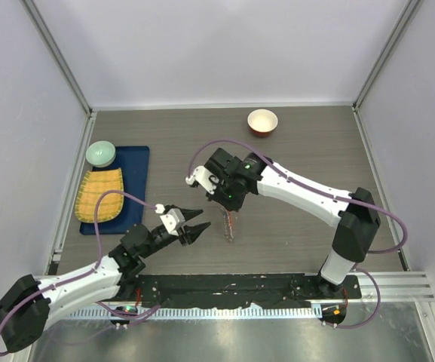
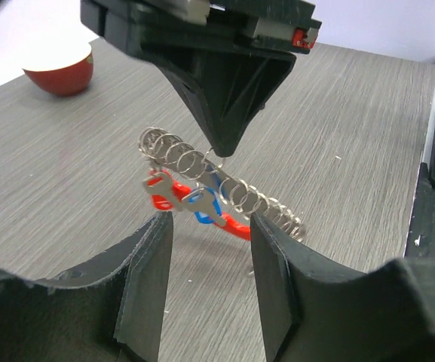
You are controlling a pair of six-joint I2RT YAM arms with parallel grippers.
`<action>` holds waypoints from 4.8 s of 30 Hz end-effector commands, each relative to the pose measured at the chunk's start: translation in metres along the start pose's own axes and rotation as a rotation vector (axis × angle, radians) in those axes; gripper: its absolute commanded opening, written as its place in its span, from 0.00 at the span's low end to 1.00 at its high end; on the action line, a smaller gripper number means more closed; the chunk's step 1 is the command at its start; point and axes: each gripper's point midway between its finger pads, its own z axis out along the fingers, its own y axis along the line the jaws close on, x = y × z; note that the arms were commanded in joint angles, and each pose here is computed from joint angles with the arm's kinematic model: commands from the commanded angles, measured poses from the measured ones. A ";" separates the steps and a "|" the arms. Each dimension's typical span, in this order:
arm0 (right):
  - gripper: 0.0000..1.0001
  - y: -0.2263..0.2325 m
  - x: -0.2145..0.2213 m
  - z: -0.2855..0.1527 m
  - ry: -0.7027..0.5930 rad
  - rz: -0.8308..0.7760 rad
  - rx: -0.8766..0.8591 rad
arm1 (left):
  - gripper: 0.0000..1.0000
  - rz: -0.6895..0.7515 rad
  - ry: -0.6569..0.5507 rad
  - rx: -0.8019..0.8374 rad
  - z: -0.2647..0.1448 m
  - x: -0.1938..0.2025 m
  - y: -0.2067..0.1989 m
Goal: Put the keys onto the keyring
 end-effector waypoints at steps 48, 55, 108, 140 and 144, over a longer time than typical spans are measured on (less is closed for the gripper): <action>0.01 0.034 -0.003 -0.035 -0.197 -0.254 -0.104 | 0.29 0.036 -0.180 0.251 0.059 -0.033 -0.033; 0.01 0.034 -0.005 -0.036 -0.208 -0.260 -0.098 | 0.34 0.039 -0.091 0.188 0.057 -0.019 -0.021; 0.68 -0.114 0.064 -0.086 -0.438 0.513 0.508 | 0.00 0.093 -0.079 0.040 0.020 -0.014 -0.001; 0.31 -0.196 0.202 0.030 -0.016 0.778 0.624 | 0.00 0.133 -0.018 -0.060 0.011 -0.014 0.018; 0.30 -0.196 0.206 0.032 0.003 0.776 0.631 | 0.00 0.133 -0.021 -0.060 0.011 -0.015 0.017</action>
